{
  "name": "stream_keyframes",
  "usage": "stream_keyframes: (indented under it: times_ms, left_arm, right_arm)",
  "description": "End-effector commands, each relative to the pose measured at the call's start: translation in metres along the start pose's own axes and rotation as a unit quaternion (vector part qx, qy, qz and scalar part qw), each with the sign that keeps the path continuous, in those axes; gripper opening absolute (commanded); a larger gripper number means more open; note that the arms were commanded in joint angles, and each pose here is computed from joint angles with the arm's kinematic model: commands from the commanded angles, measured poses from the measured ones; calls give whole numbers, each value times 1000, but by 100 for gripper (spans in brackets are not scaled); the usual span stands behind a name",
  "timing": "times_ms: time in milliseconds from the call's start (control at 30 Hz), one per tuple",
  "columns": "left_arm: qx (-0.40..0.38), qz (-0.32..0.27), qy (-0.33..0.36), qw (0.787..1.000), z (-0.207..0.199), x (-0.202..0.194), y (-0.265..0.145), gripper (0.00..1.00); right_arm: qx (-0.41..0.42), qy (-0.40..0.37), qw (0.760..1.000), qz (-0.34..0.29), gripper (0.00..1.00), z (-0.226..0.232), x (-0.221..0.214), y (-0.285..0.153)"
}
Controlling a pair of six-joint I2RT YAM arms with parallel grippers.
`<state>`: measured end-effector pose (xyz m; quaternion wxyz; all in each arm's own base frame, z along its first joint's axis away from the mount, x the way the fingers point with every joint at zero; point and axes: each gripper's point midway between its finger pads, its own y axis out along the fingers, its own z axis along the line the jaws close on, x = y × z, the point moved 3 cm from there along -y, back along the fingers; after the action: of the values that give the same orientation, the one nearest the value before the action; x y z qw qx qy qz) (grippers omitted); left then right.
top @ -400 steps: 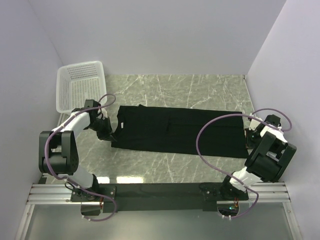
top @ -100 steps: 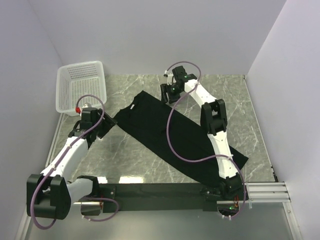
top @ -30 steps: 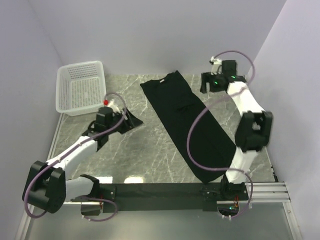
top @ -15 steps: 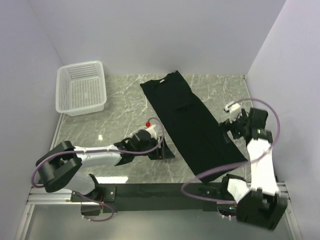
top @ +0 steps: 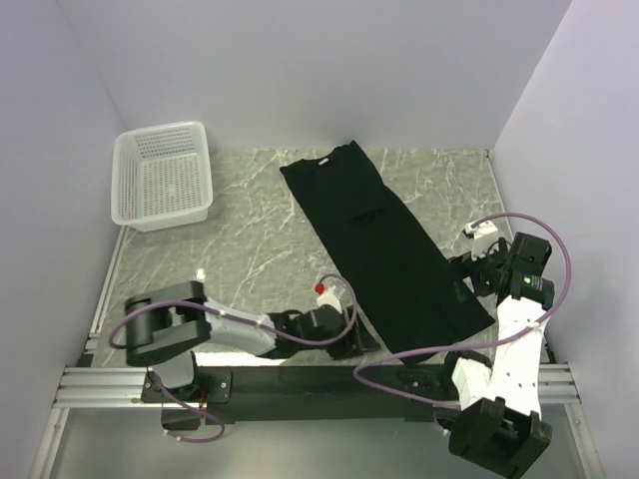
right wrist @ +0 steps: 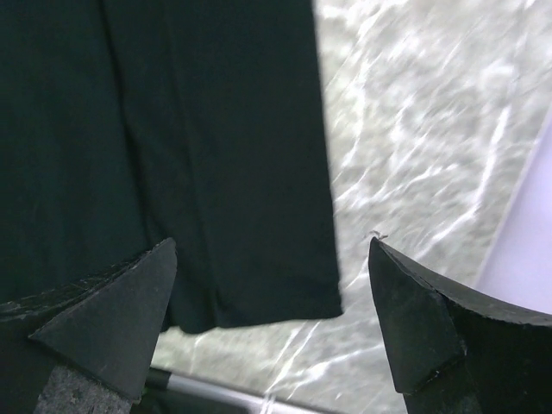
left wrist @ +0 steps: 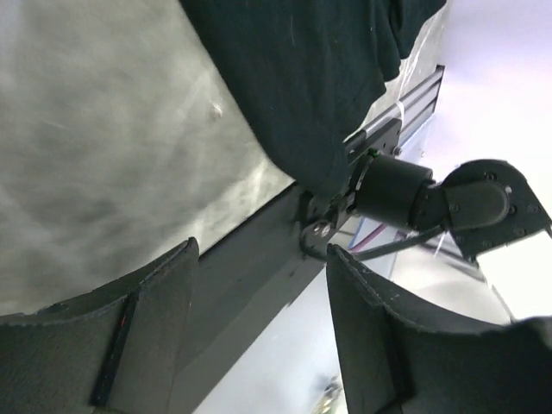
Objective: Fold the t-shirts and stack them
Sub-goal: Adjust the T-shirt at the center of the board.
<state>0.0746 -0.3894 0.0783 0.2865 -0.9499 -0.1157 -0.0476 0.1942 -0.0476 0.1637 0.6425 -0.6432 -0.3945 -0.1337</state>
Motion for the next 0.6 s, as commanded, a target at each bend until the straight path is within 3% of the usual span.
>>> stream_keyframes:
  times_ms: [0, 133, 333, 567]
  left_arm:
    - [-35, -55, -80, 995, -43, -1, 21, 66]
    - [7, -67, -122, 990, -36, -18, 49, 61]
    - [28, -75, -171, 982, -30, -34, 69, 50]
    - [56, -88, -200, 974, -22, -39, 86, 43]
  right_arm:
    - [27, -2, 1000, 1, 98, 5, 2, -10]
    - [35, 13, 999, 17, 97, 2, -6, -12]
    - [47, 23, 998, 22, 96, -5, -5, -14]
    - [54, 27, 998, 27, 95, -10, -13, -14]
